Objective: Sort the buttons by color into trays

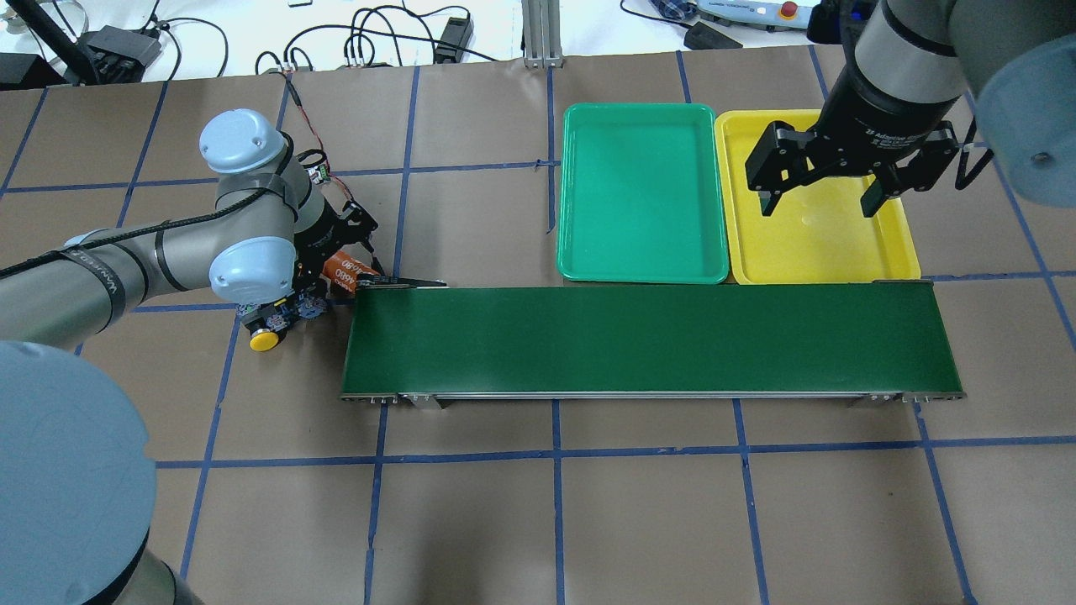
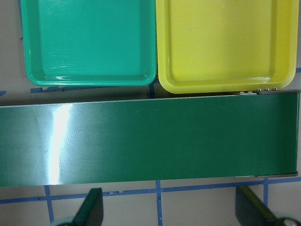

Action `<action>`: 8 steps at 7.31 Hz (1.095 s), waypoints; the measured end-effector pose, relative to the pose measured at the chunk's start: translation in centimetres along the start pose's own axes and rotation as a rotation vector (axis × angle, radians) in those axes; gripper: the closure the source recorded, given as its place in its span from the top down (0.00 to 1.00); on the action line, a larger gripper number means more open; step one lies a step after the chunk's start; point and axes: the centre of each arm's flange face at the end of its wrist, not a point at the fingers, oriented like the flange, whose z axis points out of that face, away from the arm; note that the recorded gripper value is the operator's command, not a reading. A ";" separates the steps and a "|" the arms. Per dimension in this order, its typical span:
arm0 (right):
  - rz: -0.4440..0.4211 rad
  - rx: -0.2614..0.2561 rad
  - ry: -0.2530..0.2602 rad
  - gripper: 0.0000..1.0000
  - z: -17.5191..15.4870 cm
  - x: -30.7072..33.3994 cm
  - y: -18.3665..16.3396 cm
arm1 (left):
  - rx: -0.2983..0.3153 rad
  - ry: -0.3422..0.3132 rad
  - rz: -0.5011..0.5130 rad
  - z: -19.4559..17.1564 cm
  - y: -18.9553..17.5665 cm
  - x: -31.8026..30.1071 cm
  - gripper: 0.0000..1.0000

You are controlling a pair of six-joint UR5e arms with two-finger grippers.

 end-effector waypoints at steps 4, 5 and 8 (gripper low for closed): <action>0.001 0.000 0.002 1.00 0.0 0.0 0.0 | -0.017 0.004 0.049 0.6 0.4 -0.3 0.01; 0.001 0.000 0.002 1.00 0.0 0.0 0.0 | -0.016 0.002 0.065 0.6 0.4 -0.3 0.00; 0.001 0.000 0.000 1.00 0.0 0.0 0.0 | 0.014 0.001 0.097 -0.5 -0.9 -0.7 0.00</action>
